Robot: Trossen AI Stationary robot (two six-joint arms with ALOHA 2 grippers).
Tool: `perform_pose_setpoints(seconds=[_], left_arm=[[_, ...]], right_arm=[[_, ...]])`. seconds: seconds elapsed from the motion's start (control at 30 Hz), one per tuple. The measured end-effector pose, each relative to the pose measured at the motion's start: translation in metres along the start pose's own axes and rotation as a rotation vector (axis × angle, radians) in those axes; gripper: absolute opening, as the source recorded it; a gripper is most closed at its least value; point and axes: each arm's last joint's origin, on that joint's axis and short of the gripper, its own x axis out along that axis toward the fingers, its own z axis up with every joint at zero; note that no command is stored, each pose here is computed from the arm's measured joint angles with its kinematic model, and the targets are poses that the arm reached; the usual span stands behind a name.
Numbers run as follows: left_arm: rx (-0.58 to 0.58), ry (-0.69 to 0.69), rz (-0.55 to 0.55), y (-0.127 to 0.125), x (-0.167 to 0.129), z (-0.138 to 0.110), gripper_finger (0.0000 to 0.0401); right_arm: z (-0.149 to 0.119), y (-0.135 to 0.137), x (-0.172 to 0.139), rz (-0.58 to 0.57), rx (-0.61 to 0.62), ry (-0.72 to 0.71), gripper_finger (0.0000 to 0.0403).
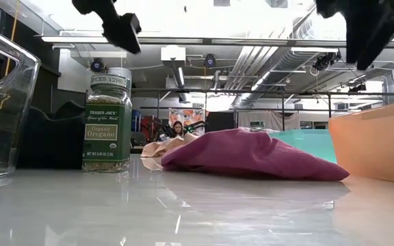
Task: Sort spices by type
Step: Put the bottom green seasoning bottle into the green bin
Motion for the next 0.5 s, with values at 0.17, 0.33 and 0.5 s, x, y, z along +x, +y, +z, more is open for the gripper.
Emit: perform_pose_setpoints(seconds=[0.17, 0.33, 0.5], left_arm=[[-0.009, 0.099, 0.082, -0.001, 0.031, 0.002, 0.0311], [-0.094, 0.163, 0.095, -0.003, 0.046, 0.013, 0.031], [-0.155, 0.196, 0.068, -0.014, 0.048, 0.021, 0.031]], right_arm=[[0.006, -0.028, 0.012, 0.092, -0.001, -0.068, 0.0258], [0.009, -0.042, 0.021, 0.183, -0.027, -0.141, 0.0258], [0.01, -0.05, 0.032, 0.229, -0.099, -0.134, 0.0258]])
